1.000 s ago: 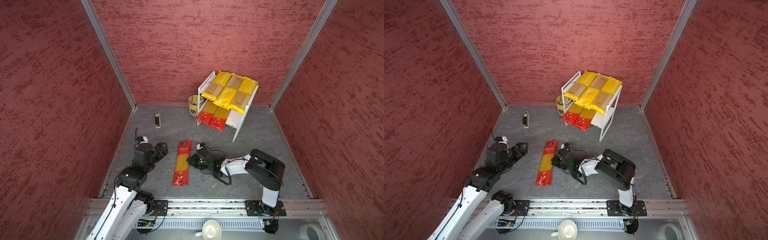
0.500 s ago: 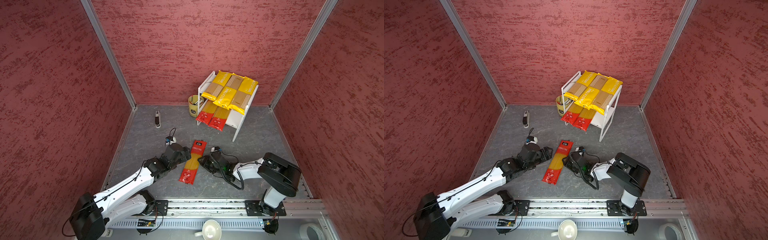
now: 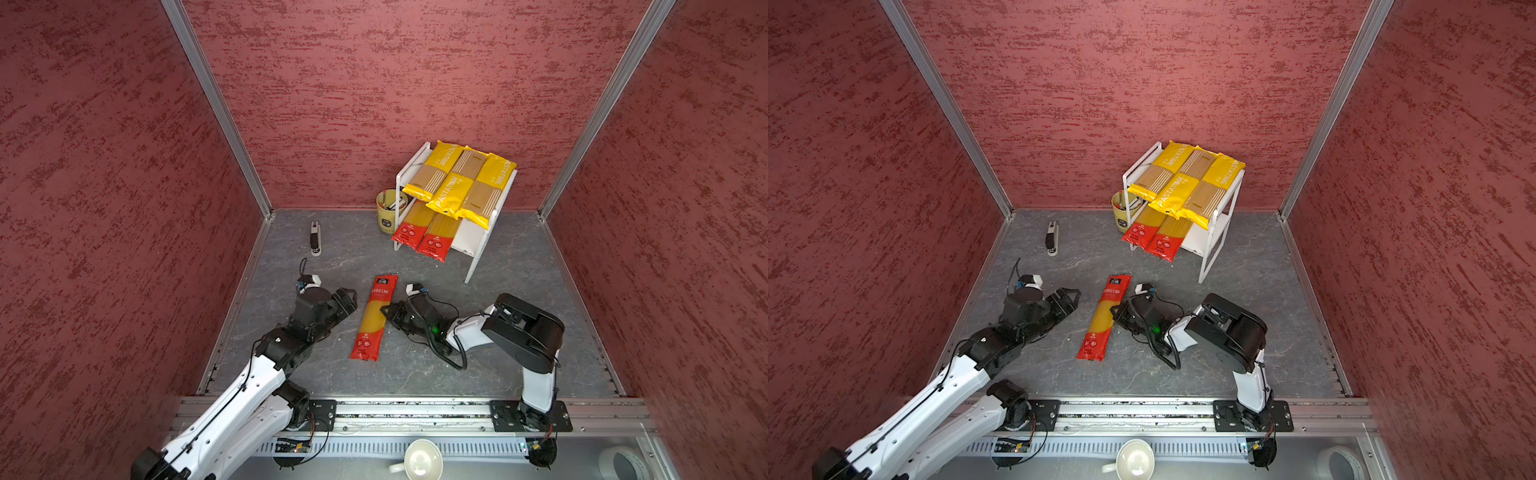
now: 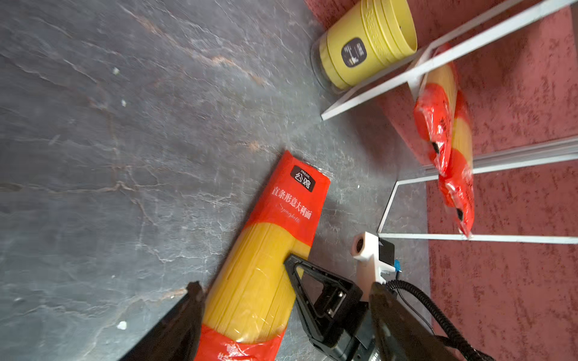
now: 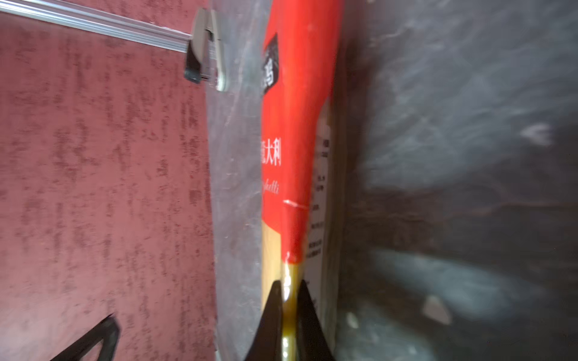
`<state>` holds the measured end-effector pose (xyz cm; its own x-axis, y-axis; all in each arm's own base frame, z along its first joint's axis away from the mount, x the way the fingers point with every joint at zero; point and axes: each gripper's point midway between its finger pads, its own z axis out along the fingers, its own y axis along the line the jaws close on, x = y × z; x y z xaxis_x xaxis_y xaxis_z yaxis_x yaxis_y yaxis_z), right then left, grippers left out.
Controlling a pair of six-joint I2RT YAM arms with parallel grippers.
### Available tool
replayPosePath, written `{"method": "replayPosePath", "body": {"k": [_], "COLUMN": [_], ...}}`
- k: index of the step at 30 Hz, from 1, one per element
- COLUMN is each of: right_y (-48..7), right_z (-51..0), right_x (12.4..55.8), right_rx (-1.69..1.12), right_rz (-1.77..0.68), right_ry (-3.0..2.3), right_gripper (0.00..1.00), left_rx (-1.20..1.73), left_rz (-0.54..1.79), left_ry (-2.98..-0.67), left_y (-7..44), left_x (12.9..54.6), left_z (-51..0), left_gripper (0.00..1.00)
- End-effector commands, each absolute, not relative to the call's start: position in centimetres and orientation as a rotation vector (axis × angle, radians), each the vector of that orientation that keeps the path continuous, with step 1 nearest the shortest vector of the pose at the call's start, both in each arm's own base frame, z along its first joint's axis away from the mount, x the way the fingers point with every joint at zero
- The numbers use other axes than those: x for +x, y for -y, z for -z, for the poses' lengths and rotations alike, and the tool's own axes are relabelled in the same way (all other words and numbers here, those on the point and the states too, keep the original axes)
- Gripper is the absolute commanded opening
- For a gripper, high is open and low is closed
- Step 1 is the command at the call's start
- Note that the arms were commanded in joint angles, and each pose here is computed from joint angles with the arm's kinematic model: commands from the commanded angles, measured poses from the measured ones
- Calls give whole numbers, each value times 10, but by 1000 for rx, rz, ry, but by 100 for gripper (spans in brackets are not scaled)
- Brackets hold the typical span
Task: Place and organize the pasta boxes and bags onto the shelf
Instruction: 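Drag the last red pack toward the shelf with the right gripper, then grasp the pack's other end with the left gripper while right holds it, then push the pack onto the lower tier with the left gripper while right releases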
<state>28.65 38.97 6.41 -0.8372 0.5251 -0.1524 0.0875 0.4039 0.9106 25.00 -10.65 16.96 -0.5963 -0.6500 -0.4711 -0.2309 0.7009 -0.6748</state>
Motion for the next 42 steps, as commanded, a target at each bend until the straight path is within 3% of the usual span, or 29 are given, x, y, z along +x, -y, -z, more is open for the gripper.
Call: {"method": "replayPosePath", "body": {"k": [1,5,13,19,29,36,42], "right_y": [-398,-384,-343,-304,-257,-236,-215], "right_z": [-151,-186,-266,-318,-338,-340,-335], "right_x": [287,273,259,274,317,334,355], "right_rx": [452,394,268,311,395,428,458], "right_rz": [-1679,-1735,-1713,-1616,-1569,-1558,-1528], "right_ry": [-2002,-1924,-1661,-1413,-1275,-1202,-1198], "right_gripper": [0,0,0,0,0,0,0], "left_rx": [-637,-658,-756,-690,-593,-580,-654], "left_rz": [731,817,1261,1363,1519,1606,1589], "left_ry": [-2214,-2150,-1952,-1903,-1907,-1828,-1732], "left_y": [96,89,106,133,223,276,286], "left_x": [237,233,228,219,217,248,281], "left_z": [-182,-205,-229,-233,-217,-238,-247], "left_gripper": [82,84,89,94,99,100,99]}}
